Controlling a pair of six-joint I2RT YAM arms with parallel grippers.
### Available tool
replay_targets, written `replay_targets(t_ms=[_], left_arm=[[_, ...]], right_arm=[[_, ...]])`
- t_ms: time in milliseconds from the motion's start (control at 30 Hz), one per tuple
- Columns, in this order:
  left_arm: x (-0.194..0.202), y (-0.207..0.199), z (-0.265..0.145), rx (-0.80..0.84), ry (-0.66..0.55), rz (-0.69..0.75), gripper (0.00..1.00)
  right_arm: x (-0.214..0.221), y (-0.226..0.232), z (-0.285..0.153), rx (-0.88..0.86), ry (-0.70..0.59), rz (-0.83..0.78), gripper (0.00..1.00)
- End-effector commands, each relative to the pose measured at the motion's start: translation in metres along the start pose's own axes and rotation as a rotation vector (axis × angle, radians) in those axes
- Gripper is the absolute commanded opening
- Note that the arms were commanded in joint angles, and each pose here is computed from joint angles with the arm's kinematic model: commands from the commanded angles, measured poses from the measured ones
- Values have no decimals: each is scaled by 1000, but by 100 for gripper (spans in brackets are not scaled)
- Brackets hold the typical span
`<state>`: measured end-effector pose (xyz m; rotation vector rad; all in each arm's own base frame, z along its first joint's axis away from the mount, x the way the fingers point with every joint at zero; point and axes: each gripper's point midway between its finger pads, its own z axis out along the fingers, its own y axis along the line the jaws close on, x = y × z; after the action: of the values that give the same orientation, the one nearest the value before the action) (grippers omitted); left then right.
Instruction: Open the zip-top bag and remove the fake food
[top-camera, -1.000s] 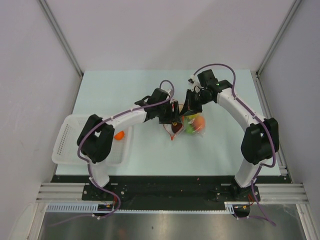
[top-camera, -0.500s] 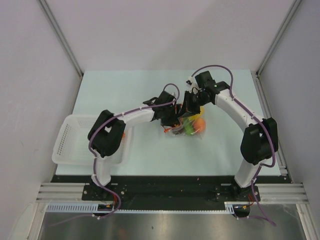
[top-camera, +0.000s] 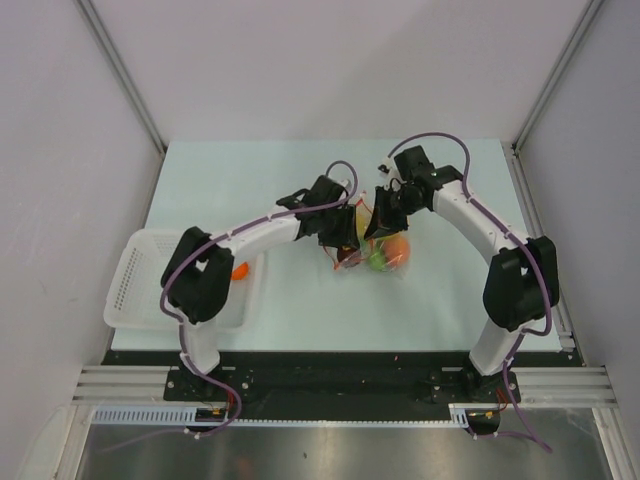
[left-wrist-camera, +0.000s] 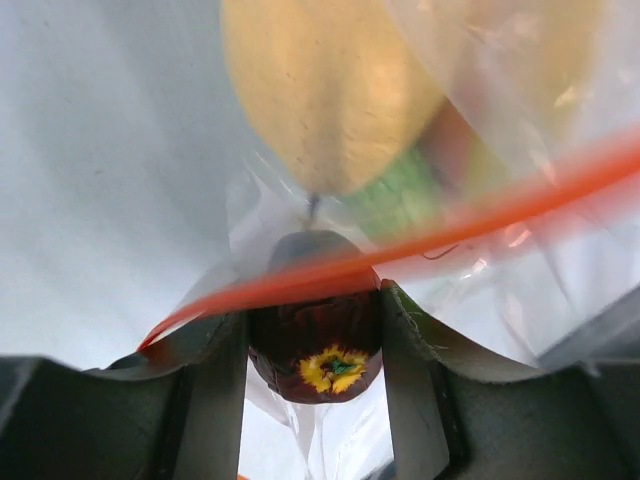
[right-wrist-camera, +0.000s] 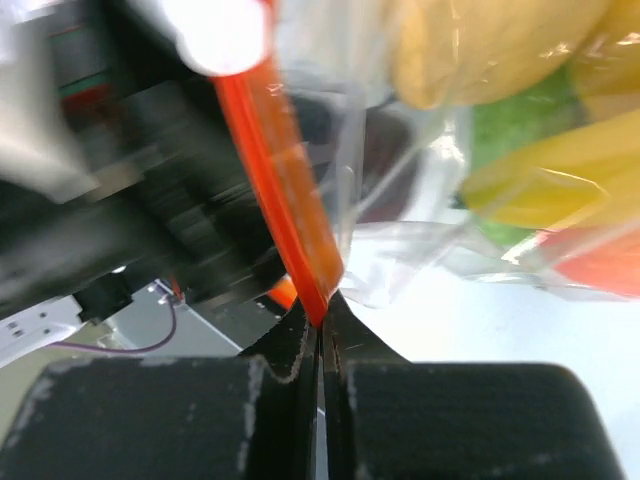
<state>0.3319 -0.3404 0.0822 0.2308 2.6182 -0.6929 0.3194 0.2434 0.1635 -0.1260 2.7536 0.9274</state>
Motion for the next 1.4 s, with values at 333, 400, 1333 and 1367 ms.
replay_targets(t_ms=[333,400,1333,1367], left_arm=[[-56,-54,-144,191,-286,211,0],[-62,-38,-162,131,-330,178,0],[50,301,-191,-630,-180,-591,32],[50,301,-190,-624,-179,-591,38]], right_arm=[[-9,-31,-31,81,-80,-56,0],[-9,-28,-33,64,-81,-54,0],[-20,1,-54,-44,-123,-77,0],[-20,1,-53,-43,-121,-75,0]])
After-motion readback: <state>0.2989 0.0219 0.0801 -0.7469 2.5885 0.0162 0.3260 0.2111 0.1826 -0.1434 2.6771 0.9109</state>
